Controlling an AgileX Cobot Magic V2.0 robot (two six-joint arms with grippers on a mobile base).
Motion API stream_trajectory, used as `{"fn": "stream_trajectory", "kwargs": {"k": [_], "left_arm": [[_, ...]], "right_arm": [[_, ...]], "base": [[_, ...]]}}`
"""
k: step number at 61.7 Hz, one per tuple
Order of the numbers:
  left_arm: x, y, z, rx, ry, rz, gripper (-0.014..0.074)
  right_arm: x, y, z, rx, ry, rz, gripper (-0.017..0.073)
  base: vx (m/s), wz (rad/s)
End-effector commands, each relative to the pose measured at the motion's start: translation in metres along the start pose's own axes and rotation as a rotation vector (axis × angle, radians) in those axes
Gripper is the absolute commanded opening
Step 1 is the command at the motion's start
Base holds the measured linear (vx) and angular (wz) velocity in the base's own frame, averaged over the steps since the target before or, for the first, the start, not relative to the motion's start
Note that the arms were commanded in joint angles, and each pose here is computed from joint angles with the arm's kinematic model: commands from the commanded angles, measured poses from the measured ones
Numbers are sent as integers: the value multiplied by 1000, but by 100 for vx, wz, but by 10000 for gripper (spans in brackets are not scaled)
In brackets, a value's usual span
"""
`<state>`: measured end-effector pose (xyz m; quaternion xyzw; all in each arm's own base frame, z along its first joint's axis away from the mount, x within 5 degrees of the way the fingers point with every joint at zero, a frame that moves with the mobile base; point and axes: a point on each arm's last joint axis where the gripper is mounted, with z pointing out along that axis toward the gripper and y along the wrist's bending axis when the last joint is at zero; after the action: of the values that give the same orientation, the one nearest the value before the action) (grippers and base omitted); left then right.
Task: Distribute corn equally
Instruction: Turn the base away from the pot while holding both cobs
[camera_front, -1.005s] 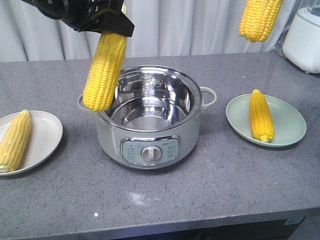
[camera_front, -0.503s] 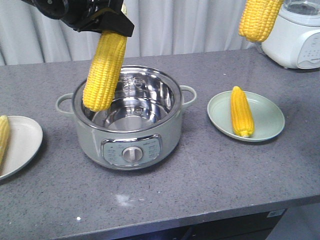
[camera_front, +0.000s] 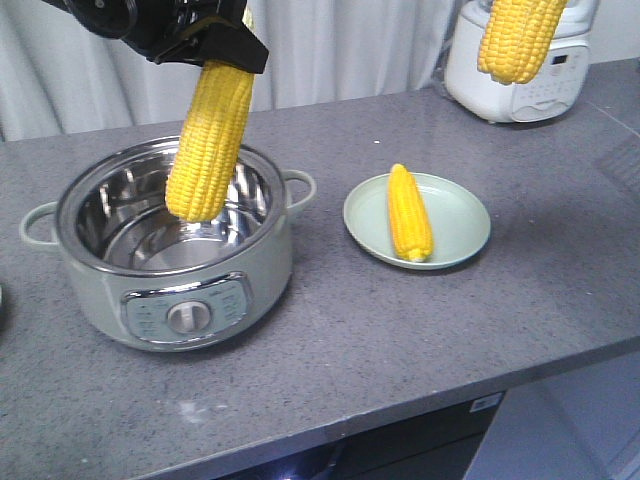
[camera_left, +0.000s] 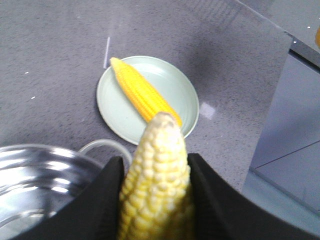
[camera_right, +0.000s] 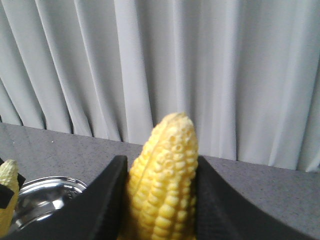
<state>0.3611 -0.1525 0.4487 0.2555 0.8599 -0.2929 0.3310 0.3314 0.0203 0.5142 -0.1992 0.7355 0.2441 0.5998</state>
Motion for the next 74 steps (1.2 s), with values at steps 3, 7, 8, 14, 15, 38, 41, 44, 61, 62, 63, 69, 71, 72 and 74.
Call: {"fn": "stream_trajectory", "kwargs": {"k": [3, 7, 8, 14, 15, 38, 41, 44, 61, 62, 63, 69, 71, 72, 74], "left_arm": [[-9, -21, -29, 28, -97, 28, -8], [-9, -21, -29, 28, -97, 28, -8], [-9, -21, -29, 28, -97, 28, -8], [-9, -21, -29, 28, -97, 28, -8], [-9, -21, -29, 28, -97, 28, -8], [-9, -21, -29, 28, -97, 28, -8], [-9, -21, -29, 28, -97, 28, -8], [-9, -21, -29, 28, -97, 28, -8], [-9, -21, -29, 28, -97, 28, -8], [-9, -21, -29, 28, -97, 28, -8], [-9, -21, -29, 28, -97, 28, -8], [-9, -21, -29, 28, -97, 28, -8], [-9, -21, -29, 28, -97, 28, -8], [-9, -21, -29, 28, -97, 28, -8], [-9, -21, -29, 28, -97, 28, -8]], "right_arm": [[-20, 12, -17, 13, -104, -19, 7], [-20, 12, -17, 13, -104, -19, 7], [-20, 12, -17, 13, -104, -19, 7], [-20, 12, -17, 13, -104, -19, 7], [-20, 12, -17, 13, -104, -19, 7], [-20, 12, -17, 13, -104, -19, 7], [-20, 12, -17, 13, -104, -19, 7], [-20, 12, -17, 13, -104, -19, 7], [-20, 12, -17, 13, -104, -19, 7], [-20, 12, -17, 13, -104, -19, 7], [-20, 12, -17, 13, -104, -19, 7], [-20, 12, -17, 13, -104, -19, 7], [-20, 12, -17, 13, -104, -19, 7], [-20, 12, -17, 13, -104, -19, 7], [-20, 12, -17, 13, -104, -19, 7]], "base": [[0, -26], [0, -26], [0, -26], [-1, -27], [-1, -27], [-1, -30], [-1, -35], [-1, -37], [-2, -41], [-2, -41], [-2, -41], [-3, -41], [-3, -40], [-3, -40], [-3, -40]]}}
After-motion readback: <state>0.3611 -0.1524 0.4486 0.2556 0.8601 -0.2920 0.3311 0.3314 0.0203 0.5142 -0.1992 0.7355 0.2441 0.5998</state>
